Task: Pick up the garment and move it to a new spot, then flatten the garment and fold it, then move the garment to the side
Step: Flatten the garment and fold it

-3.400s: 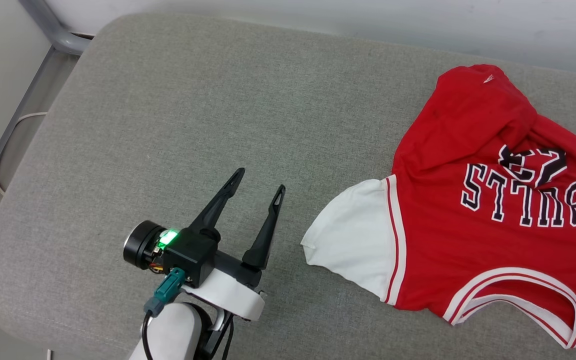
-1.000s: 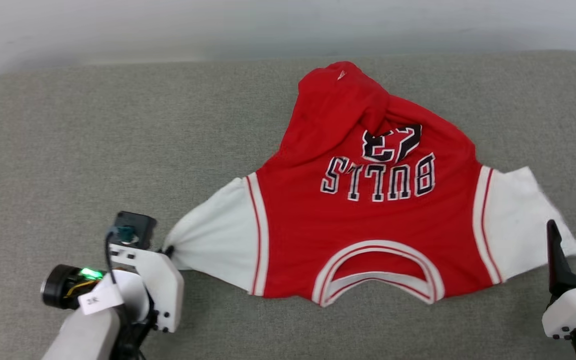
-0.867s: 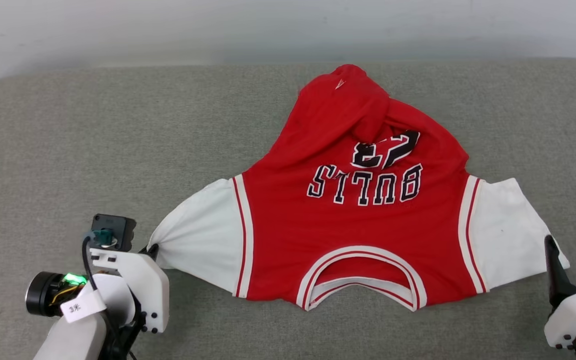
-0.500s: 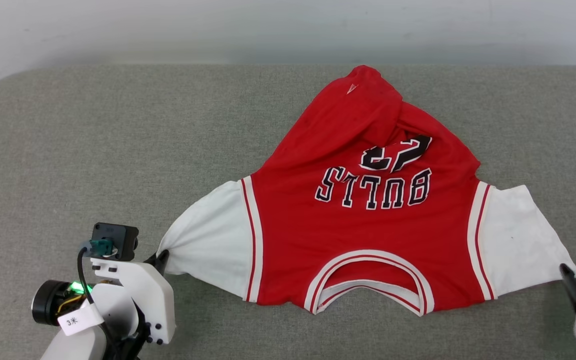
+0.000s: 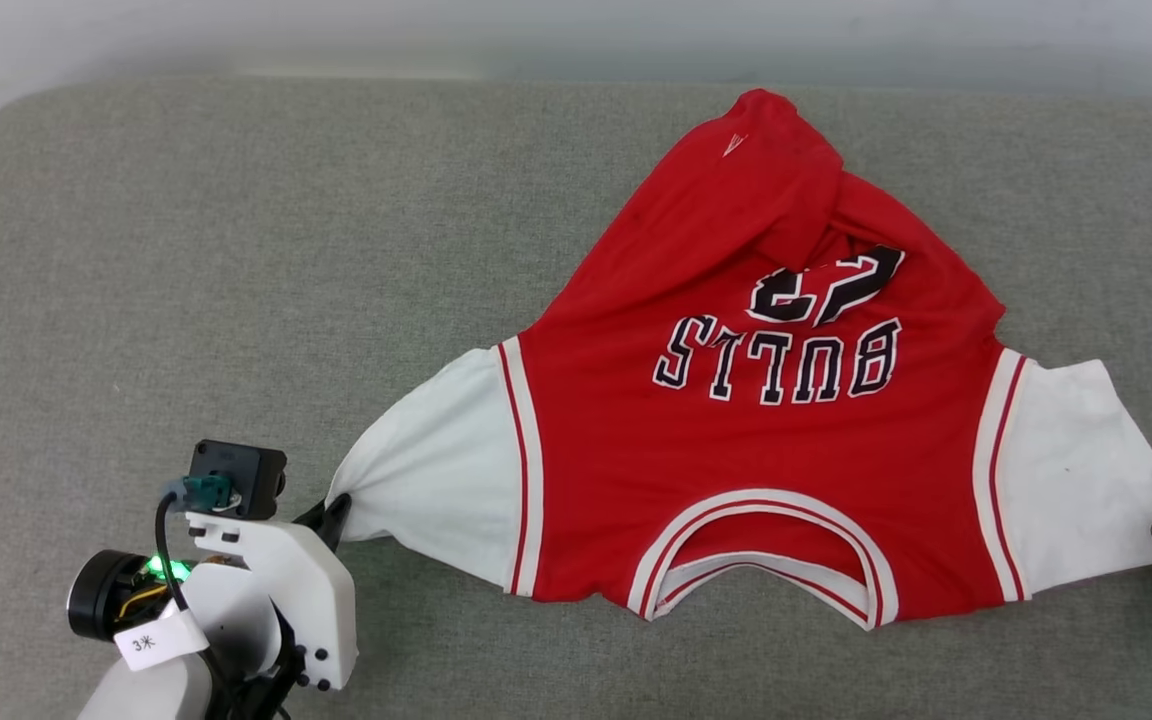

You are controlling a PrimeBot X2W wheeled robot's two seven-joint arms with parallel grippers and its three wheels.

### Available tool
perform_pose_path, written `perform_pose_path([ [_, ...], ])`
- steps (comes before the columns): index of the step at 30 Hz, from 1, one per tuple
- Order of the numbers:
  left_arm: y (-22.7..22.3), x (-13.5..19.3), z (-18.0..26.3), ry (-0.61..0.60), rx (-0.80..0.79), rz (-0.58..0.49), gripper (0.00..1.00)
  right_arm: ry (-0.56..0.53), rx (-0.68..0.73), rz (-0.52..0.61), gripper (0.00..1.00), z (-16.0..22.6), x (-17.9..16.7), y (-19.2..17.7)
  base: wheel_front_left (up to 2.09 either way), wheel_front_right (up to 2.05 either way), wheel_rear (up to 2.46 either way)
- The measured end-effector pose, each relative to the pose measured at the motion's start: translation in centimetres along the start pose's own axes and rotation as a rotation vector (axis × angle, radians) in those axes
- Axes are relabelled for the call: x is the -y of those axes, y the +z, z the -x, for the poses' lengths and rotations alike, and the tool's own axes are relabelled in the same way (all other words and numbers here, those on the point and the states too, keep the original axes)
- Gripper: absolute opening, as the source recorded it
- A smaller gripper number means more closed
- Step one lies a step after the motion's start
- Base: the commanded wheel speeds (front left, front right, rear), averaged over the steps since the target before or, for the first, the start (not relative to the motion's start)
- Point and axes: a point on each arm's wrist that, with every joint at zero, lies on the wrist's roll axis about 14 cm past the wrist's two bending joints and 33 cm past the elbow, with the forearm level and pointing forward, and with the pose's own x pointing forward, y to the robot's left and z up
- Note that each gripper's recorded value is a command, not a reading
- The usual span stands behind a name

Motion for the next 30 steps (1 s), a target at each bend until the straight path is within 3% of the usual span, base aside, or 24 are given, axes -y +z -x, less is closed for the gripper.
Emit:
perform_pose_path([
  [13, -0.8, -1.0, -0.6, 0.015, -0.023, 0.042, 0.0, 0.037, -0.129, 0.018, 1.0, -3.5, -1.7, -2.3, 0.0, 0.0, 0.0],
  [14, -0.9, -1.0, -0.6, 0.017, -0.024, 0.043, 0.0, 0.039, -0.135, 0.021, 0.74, -3.5, -1.7, -2.5, 0.0, 0.0, 0.0],
  [15, -1.0, -1.0, -0.6, 0.017, -0.025, 0.045, 0.0, 0.041, -0.137, 0.024, 0.33, -3.6, -1.8, -2.6, 0.0, 0.0, 0.0],
  [16, -1.0, -1.0, -0.5, 0.015, -0.026, 0.048, 0.0, 0.045, -0.136, 0.027, 0.0, -3.5, -1.9, -2.6, 0.0, 0.0, 0.0],
  [22, -1.1, -0.8, -0.2, 0.007, -0.019, 0.057, 0.0, 0.073, -0.076, 0.007, 0.0, -2.9, -2.3, -2.2, 0.0, 0.0, 0.0],
  [30, 0.2, -0.7, 1.4, 0.005, 0.059, 0.064, 0.0, 0.06, 0.117, -0.023, 0.0, 0.7, -0.6, 0.8, 0.0, 0.0, 0.0],
])
